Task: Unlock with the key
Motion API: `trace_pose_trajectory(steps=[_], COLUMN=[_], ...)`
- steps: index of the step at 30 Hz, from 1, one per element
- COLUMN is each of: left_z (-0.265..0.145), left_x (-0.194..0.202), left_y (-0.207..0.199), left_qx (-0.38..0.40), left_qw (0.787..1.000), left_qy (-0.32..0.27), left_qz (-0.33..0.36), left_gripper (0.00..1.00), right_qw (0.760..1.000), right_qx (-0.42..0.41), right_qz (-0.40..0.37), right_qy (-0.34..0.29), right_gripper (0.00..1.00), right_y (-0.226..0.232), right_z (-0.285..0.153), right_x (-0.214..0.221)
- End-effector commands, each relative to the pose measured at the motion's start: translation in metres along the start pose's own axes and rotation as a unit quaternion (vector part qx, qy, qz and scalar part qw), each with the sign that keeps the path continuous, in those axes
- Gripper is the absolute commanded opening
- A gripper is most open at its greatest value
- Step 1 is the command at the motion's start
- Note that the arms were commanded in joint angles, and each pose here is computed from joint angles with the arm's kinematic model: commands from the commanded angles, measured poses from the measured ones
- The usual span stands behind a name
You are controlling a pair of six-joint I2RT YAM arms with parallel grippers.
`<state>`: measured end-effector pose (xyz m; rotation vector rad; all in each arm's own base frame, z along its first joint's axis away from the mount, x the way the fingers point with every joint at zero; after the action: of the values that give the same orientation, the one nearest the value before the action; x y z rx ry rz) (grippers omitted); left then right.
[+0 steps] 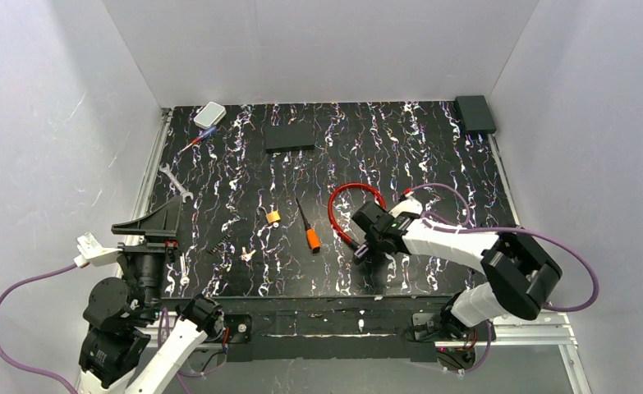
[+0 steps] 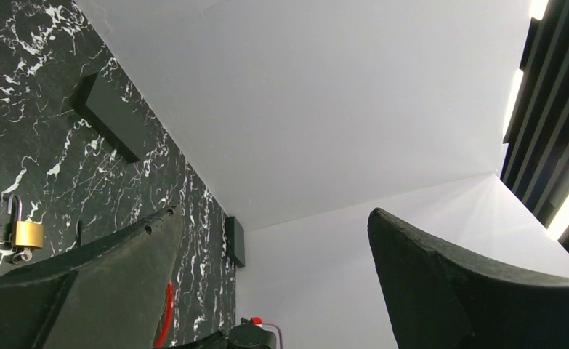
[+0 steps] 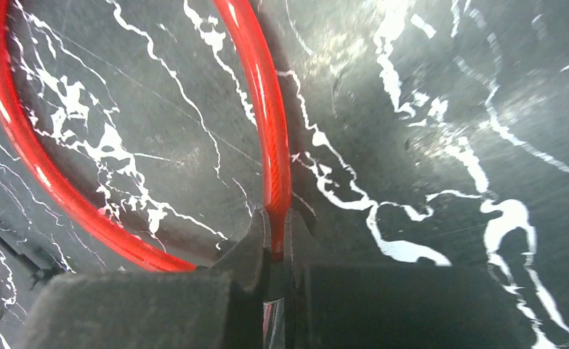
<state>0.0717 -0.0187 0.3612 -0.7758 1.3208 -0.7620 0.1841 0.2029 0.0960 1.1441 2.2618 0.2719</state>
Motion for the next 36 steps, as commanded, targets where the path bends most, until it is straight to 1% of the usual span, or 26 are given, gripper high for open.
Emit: trace_pose_trajectory(steps=[1,4,8,13,18,22,23,24,26,28,31,33,35,36], left_z=[-0.002,-0.002,-0.001,0.002,0.005,0.011,0.012,0.012,0.014,0.014,0.014,0.015,0.015,0.015], left_x=[-0.003,-0.003,0.0,0.004,0.009,0.019,0.022,0.022,0.027,0.031,0.037,0.044,0.051,0.054], left_y=[-0.003,0.0,0.004,0.012,0.016,0.027,0.029,0.03,0.032,0.034,0.042,0.049,0.057,0.062], left_qx=[0.013,0.012,0.02,0.019,0.015,0.005,-0.002,-0.008,-0.049,-0.081,-0.122,-0.145,-0.179,-0.204], left_qw=[1.0,1.0,0.999,0.997,0.996,0.992,0.993,0.996,0.999,0.995,0.977,0.963,0.944,0.931], left_qy=[-0.007,-0.015,-0.025,-0.04,-0.044,-0.046,-0.044,-0.04,-0.003,0.037,0.088,0.12,0.154,0.174], left_qz=[0.0,-0.01,-0.035,-0.063,-0.08,-0.117,-0.11,-0.082,-0.02,0.052,0.148,0.195,0.232,0.249], left_gripper=[0.98,0.98,0.98,0.98,0.98,0.98,0.98,0.98,0.98,0.98,0.98,0.98,0.98,0.98], right_qw=[0.997,0.994,0.993,0.994,0.994,0.994,0.994,0.994,0.993,0.992,0.991,0.99,0.989,0.988], right_qx=[-0.039,-0.065,-0.073,-0.068,-0.063,-0.067,-0.07,-0.072,-0.078,-0.086,-0.094,-0.095,-0.101,-0.106], right_qz=[-0.033,-0.059,-0.082,-0.085,-0.088,-0.088,-0.088,-0.087,-0.087,-0.089,-0.095,-0.1,-0.101,-0.101], right_qy=[-0.063,-0.067,-0.054,-0.025,-0.012,-0.002,0.001,0.004,0.011,0.018,0.029,0.036,0.045,0.049], right_gripper=[0.01,0.01,0.01,0.01,0.01,0.01,0.01,0.01,0.01,0.01,0.01,0.01,0.01,0.01], right_y=[0.023,0.033,0.029,0.017,0.011,0.011,0.011,0.011,0.011,0.012,0.013,0.013,0.014,0.015], right_z=[-0.026,-0.035,-0.034,-0.023,-0.015,-0.013,-0.012,-0.012,-0.013,-0.013,-0.011,-0.01,-0.01,-0.011], right_x=[-0.034,-0.042,-0.041,-0.031,-0.026,-0.023,-0.022,-0.021,-0.02,-0.018,-0.014,-0.012,-0.01,-0.009])
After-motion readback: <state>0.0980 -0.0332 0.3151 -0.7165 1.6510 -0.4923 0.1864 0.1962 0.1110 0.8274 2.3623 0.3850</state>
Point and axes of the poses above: each gripper's point midway between its finger pads, its own z axis out along the fingers, its own y axis along the line the jaws close on, x = y × z, the point moved 8 cm from there along -z, back along the fingers, and after that the axes turned 15 degrees about z, right-handed, at the moved point
